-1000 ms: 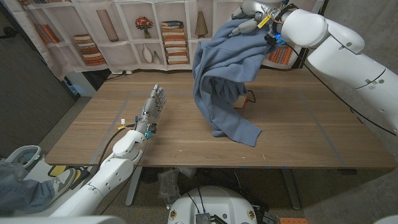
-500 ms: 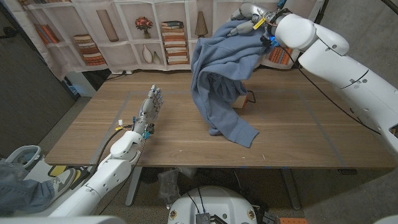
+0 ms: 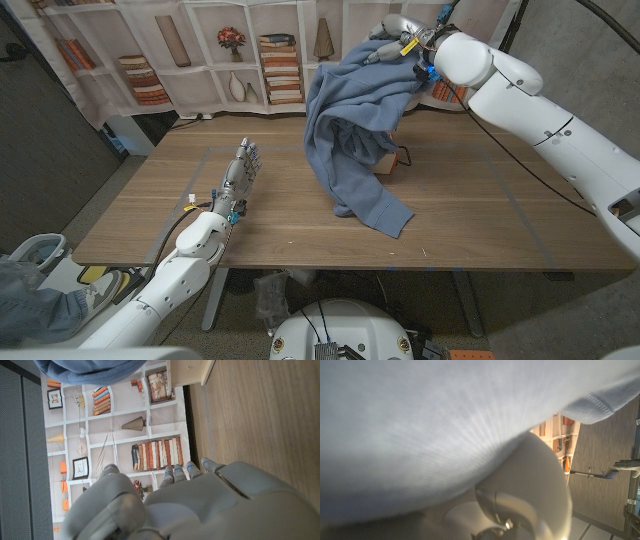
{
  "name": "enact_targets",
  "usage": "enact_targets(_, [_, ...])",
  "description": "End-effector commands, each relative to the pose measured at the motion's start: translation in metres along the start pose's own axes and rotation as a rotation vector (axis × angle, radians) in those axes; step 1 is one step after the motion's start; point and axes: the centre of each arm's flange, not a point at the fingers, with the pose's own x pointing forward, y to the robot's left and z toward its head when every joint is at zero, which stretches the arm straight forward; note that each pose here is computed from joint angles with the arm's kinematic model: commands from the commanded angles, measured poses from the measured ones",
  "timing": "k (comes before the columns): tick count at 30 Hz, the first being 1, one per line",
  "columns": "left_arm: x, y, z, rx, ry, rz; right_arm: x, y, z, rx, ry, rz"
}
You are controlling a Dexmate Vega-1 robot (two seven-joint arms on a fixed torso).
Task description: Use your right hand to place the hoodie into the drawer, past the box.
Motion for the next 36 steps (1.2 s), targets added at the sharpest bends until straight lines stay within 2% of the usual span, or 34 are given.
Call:
enact_targets(1, [-0.001,0.001,-0.004,-0.007,0.005,0.003,0.011,0.021,-0.014,0.011,0.013,0.003])
enact_targets(11, [-0.001,0.003,-0.005,-0.011,0.009,0.009,0.016,0.047,-0.026,-0.008,0.023,-0.031])
enact_targets(24, [0.007,0.006,-0.005,-0.022,0.012,0.001,0.025,0.085,-0.043,0.027,0.033,-0.031])
enact_targets(31, [0.013,0.007,-0.004,-0.019,0.016,-0.004,0.028,0.096,-0.042,0.0,0.028,-0.032])
enact_targets(36, [0.016,0.007,-0.003,-0.018,0.018,-0.008,0.027,0.102,-0.036,-0.048,0.016,-0.046])
